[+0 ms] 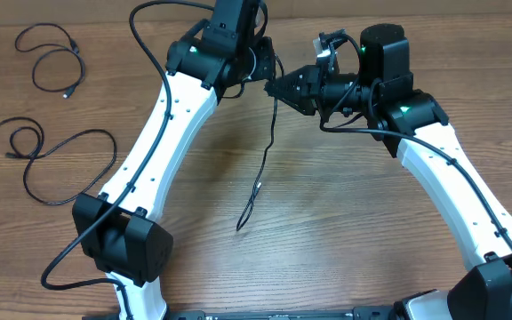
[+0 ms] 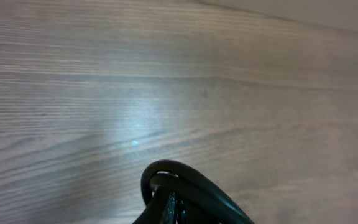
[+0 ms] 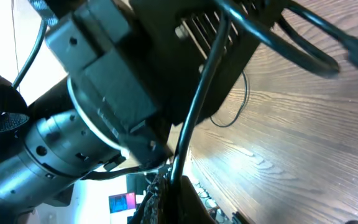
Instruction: Untangle cables
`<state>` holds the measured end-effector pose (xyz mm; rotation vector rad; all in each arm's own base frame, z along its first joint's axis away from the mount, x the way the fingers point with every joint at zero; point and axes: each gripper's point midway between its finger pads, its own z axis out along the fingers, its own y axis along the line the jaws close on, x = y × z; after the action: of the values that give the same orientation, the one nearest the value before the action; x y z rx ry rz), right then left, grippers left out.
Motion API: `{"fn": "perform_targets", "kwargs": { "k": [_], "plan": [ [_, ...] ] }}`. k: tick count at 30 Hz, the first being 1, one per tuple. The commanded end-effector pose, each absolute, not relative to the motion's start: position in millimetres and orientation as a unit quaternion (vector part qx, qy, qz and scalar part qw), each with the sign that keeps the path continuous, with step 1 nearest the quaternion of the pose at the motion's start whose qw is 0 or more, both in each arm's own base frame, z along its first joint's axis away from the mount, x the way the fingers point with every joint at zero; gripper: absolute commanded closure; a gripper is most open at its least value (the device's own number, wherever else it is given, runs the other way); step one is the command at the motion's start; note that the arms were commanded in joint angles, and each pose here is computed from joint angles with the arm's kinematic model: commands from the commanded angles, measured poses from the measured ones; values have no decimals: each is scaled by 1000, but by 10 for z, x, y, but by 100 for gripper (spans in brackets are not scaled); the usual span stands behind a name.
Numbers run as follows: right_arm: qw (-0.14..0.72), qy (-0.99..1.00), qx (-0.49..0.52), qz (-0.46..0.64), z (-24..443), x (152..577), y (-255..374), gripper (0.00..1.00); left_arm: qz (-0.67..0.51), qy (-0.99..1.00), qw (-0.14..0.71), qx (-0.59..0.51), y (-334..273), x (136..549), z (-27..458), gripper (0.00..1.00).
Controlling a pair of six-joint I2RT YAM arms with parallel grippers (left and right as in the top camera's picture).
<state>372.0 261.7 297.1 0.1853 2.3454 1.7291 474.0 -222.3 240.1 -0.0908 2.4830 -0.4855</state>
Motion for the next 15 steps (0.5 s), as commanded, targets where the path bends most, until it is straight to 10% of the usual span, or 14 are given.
{"fn": "perform_targets", "kwargs": {
  "k": [1,15],
  "plan": [
    [94,783,26,614,3156,3572,2681,96,-117,934,324,-94,-1935,4849,2303,96],
    [100,782,12,616,3156,3579,2606,96,-73,915,353,-179,-1473,5019,2349,96]
  ]
}}
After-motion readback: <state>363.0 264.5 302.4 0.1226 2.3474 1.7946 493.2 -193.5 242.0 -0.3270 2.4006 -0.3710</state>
